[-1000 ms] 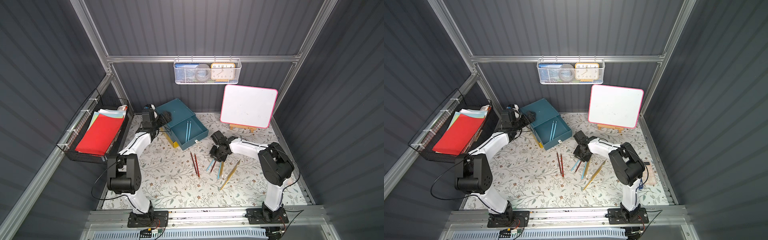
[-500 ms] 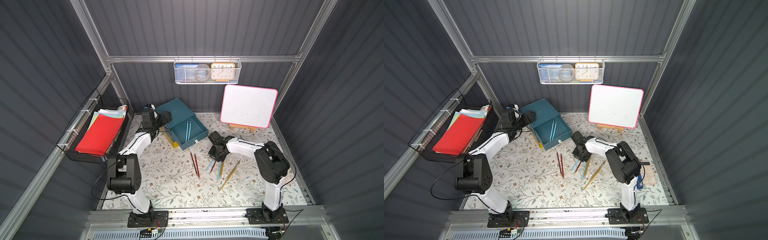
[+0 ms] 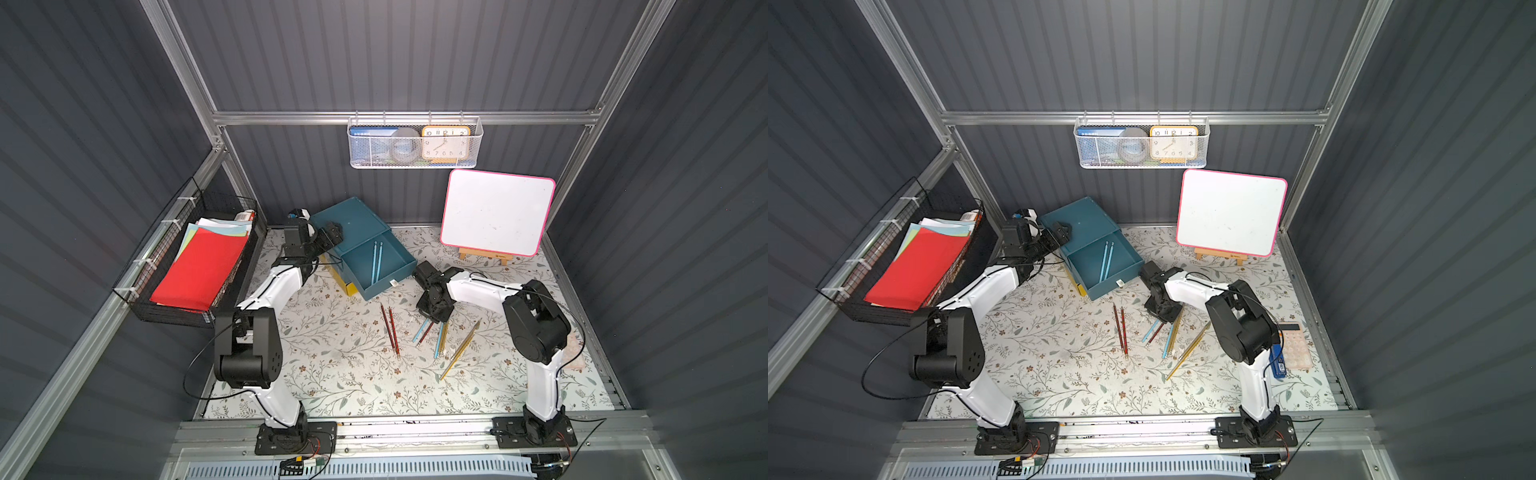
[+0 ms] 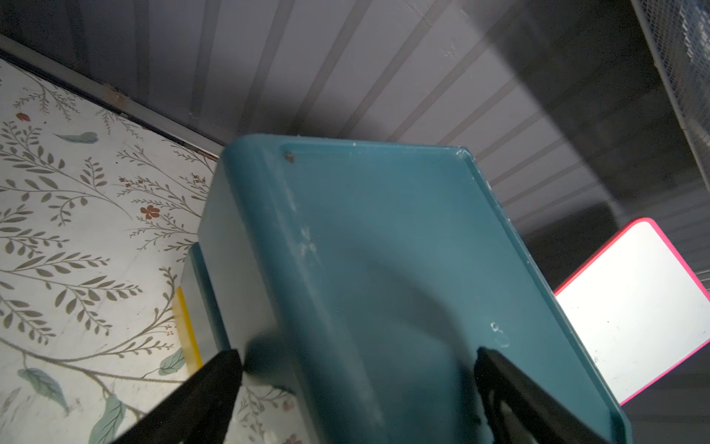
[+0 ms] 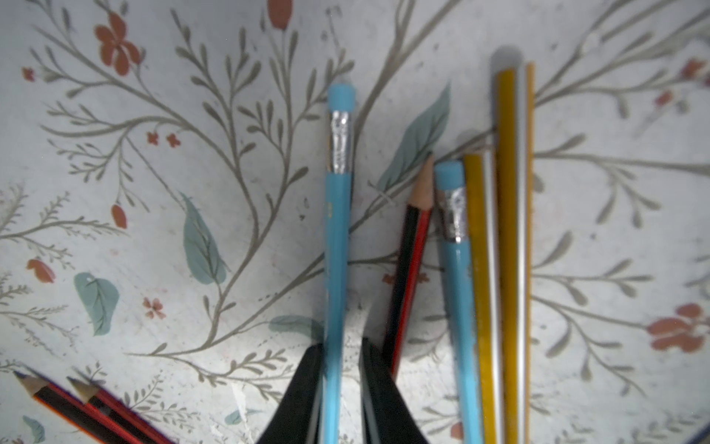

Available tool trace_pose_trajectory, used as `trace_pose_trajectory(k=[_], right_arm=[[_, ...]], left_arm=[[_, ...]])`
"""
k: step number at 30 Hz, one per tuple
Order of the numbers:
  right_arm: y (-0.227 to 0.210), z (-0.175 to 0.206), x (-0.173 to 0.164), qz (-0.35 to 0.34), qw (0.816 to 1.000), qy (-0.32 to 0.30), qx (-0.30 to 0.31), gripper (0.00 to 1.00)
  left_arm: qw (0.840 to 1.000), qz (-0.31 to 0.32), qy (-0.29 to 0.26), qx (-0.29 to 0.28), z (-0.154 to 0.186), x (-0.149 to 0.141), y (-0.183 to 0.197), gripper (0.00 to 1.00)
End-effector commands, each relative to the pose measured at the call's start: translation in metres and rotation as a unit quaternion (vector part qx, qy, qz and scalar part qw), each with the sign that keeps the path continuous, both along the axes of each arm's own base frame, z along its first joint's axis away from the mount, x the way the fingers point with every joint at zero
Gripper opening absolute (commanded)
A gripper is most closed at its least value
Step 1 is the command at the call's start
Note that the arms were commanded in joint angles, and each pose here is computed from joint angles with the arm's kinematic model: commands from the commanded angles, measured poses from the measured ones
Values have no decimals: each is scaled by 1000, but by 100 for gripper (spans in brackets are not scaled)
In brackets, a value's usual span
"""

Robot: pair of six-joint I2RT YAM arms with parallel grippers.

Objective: Please place the pencils in the drawer according to their color
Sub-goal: Pick up the pencil from the center of the board.

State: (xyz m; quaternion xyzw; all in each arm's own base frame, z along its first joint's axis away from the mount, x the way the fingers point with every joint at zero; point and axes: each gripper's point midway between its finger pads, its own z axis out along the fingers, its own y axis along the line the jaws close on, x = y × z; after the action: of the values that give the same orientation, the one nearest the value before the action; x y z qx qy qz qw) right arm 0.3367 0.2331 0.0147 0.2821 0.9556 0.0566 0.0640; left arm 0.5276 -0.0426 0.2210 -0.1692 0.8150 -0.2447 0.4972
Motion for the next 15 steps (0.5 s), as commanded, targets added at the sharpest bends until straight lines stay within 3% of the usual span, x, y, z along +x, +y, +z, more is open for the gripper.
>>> trace_pose_trajectory(k=[1, 6, 10, 15], right_arm=[[-23, -31, -20, -14, 997, 50, -56, 21], [-21, -36, -20, -17, 997, 51, -52, 12], [-19, -36, -19, -13, 998, 49, -48, 0], [-18, -33, -17, -8, 999, 35, -36, 0]], left_arm=[[1000, -10, 16, -4, -14, -4, -8, 100], [1000, -10, 15, -3, -13, -4, -8, 100], [1000, -11, 16, -3, -14, -3, -8, 100], [1000, -10, 16, -3, -14, -3, -8, 100]])
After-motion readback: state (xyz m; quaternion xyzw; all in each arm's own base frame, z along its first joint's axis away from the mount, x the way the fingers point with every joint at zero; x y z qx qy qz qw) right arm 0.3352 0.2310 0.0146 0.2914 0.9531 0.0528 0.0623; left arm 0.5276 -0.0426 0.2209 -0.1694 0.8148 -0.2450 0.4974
